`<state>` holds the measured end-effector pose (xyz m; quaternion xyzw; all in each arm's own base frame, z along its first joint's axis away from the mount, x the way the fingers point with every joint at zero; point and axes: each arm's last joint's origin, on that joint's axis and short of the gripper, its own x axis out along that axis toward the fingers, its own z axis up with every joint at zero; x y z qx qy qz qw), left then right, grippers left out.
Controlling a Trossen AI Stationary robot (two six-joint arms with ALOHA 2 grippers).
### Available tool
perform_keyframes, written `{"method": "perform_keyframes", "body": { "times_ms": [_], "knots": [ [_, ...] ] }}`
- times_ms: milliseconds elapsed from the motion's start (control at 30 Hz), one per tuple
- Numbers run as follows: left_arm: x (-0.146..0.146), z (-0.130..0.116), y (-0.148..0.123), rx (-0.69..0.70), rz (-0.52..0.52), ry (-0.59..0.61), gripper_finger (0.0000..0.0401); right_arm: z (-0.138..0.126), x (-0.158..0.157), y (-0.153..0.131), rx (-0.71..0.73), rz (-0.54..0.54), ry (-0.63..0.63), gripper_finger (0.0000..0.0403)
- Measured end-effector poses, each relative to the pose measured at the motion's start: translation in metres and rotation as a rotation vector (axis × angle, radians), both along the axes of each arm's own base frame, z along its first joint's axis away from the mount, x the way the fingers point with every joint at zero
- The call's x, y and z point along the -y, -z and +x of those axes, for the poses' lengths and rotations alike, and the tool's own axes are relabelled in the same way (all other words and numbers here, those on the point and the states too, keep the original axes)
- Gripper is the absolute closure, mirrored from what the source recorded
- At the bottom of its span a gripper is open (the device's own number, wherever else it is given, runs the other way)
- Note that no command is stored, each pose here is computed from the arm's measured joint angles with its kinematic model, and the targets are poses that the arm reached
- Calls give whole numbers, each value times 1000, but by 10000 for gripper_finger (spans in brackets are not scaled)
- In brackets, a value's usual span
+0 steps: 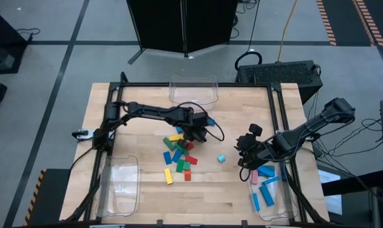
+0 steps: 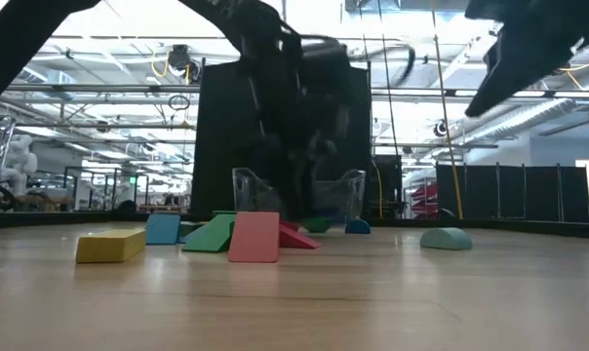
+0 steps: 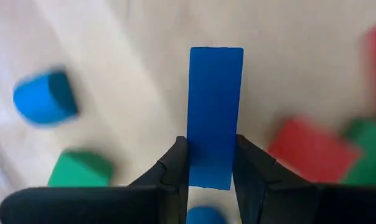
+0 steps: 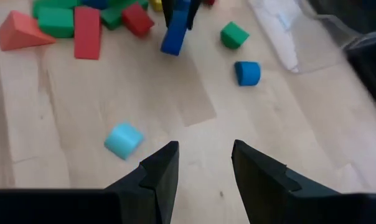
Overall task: Sort blocks by size
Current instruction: Put the dark blue rectangle block into the bottom right transparent bin
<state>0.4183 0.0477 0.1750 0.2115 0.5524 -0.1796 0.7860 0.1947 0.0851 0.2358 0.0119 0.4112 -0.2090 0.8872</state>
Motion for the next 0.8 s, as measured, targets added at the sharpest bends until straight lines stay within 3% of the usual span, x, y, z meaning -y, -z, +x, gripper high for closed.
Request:
{"method": "perform_keyframes", "body": {
  "times_ms": [300, 467, 667, 800],
  "knots": [
    [7, -8, -49, 143, -414, -9, 319, 12, -8, 27, 149, 11, -215, 259],
    [12, -12, -52, 118, -604, 37, 316, 21, -13, 22, 236, -95, -375, 259],
    [14, -11, -49, 128, -640, 61, 315, 43, -23, 29, 263, -347, -501, 259],
    [14, -11, -49, 132, -639, 60, 314, 55, -24, 36, 263, -466, -509, 259]
  ]
}}
